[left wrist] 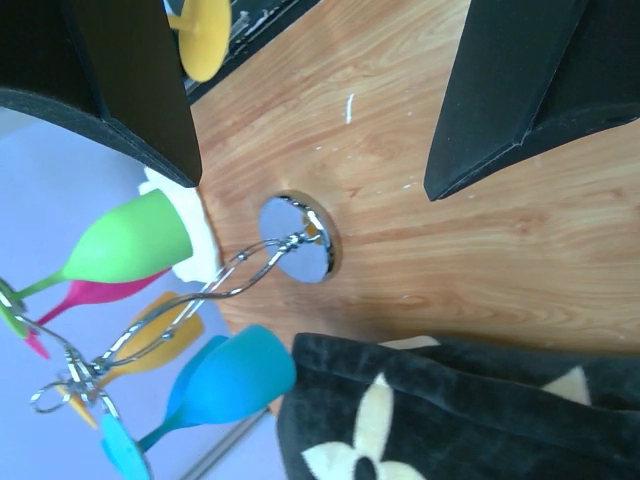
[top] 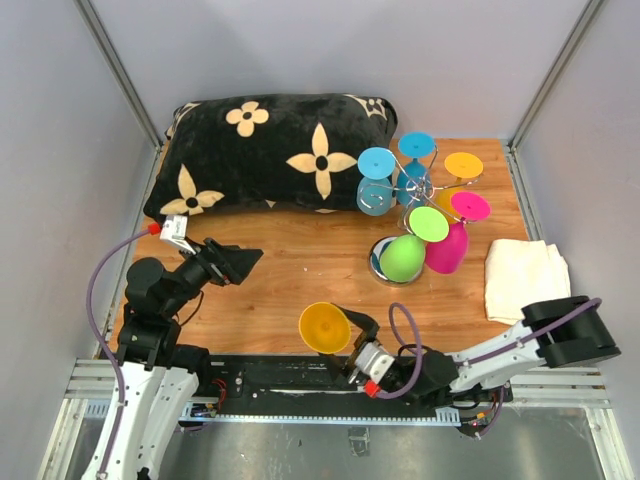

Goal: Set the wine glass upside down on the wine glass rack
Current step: Pick up the wine glass at the center of the board.

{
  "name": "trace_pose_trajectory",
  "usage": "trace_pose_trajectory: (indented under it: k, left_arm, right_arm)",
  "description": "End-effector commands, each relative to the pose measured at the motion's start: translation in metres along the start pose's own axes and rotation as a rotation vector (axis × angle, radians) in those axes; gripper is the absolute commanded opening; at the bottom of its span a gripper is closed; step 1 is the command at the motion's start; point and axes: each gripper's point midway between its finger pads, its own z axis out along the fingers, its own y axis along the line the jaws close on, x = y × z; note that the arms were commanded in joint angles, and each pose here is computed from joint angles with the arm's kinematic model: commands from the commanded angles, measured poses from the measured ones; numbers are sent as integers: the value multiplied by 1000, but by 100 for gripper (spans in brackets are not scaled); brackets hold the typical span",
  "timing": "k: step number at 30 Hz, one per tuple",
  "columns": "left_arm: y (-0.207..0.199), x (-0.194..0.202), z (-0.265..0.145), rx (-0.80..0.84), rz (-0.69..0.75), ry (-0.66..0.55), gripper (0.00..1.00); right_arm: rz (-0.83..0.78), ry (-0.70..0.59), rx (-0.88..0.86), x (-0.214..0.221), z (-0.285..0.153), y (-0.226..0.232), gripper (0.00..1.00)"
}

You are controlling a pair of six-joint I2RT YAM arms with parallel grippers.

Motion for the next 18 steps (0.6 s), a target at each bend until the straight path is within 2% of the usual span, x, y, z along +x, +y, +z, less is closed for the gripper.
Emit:
trace_pose_trajectory:
  k: [1,5,9,13,18]
  left_arm:
    - [-32,-8,4,178,-58,-50,98]
    - [-39,28,32,184,-111,18,98]
    - [-71,64,51,186,-97,52,100]
    - [-81,74,60,217,-170,47,100]
    - [-88,68,58,253,-214,13,99]
  right_arm:
    - [-44,-78,46,-34,-5,-27,60]
    - [-49,-117,51,-54,-7,-41,60]
    - [-47,-131,47,-63,-11,-49,60]
    - [-35,-126,39,-64,-20,-52,58]
    - [-4,-128,35,-64,-28,-57,59]
